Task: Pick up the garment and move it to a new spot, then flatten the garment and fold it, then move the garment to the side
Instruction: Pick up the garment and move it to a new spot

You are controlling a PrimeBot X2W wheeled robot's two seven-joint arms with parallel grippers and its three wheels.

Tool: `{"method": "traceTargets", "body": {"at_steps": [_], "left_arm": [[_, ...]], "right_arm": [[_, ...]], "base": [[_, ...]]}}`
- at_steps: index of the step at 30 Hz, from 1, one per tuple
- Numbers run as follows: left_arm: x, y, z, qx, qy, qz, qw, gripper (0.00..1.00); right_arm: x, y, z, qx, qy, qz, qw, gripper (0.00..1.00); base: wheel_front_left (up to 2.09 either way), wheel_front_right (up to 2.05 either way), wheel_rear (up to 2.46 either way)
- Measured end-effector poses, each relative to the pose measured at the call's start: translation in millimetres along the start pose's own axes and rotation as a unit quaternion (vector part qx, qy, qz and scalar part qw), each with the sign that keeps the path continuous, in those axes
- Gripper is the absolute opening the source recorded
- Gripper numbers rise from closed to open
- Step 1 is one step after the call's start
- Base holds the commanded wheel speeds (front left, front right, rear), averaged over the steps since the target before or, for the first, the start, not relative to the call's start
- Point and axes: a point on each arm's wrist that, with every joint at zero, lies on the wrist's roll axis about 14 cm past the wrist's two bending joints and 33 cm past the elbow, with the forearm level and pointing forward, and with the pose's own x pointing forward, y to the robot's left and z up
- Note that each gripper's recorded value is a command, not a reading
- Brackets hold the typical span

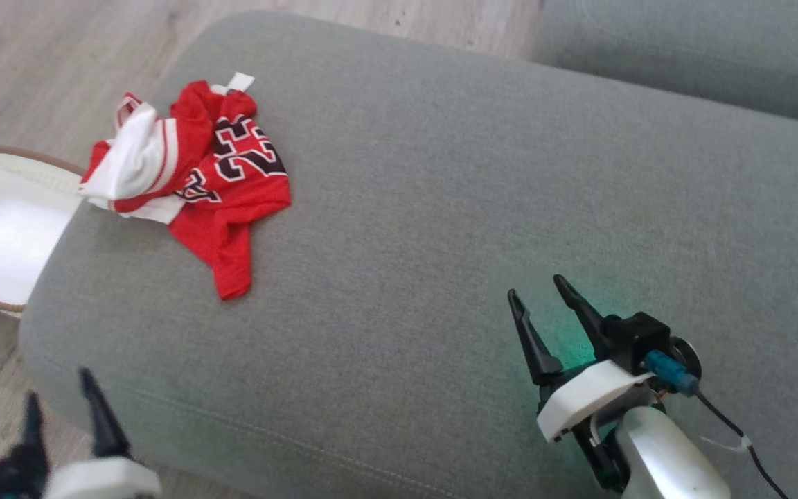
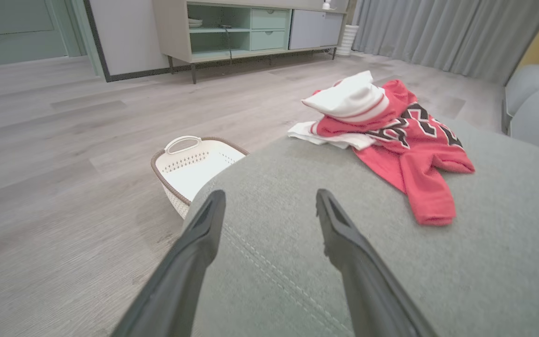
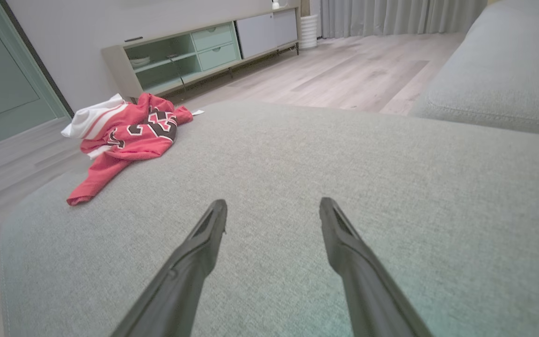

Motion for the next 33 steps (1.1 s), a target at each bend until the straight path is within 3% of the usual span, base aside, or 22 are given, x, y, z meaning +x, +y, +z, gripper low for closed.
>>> {"method": "traceTargets", "body": {"at_steps": [8, 16, 24, 32, 33], "left_arm": [[66, -22, 68, 0.016, -0.08, -0.037, 0.996, 1.0], [140, -57, 91, 0.041, -0.076, -0.08, 0.993, 1.0], [186, -110, 46, 0.066, 0.009, -0.127, 0.99, 1.0], [205, -105, -8, 0.094, 0.102, -0.101, 0.985, 1.0], [205, -107, -11, 0.097, 0.108, -0.103, 0.984, 0.49]], "right_arm": [[12, -16, -6, -0.007, 0.002, -0.004, 1.0, 1.0], [28, -42, -1, -0.013, -0.015, -0.016, 1.0, 1.0], [24, -78, -18, -0.009, -0.005, -0.054, 0.999, 1.0], [21, -105, -21, -0.007, -0.011, -0.084, 0.996, 1.0], [20, -106, -20, -0.006, -0.013, -0.087, 0.996, 1.0]], "base": [[0.0, 0.0, 0.0], [0.0, 0.0, 0.0], [0.0, 0.0, 0.0], [0.0, 0.0, 0.0], [0.0, 0.0, 0.0]]}}
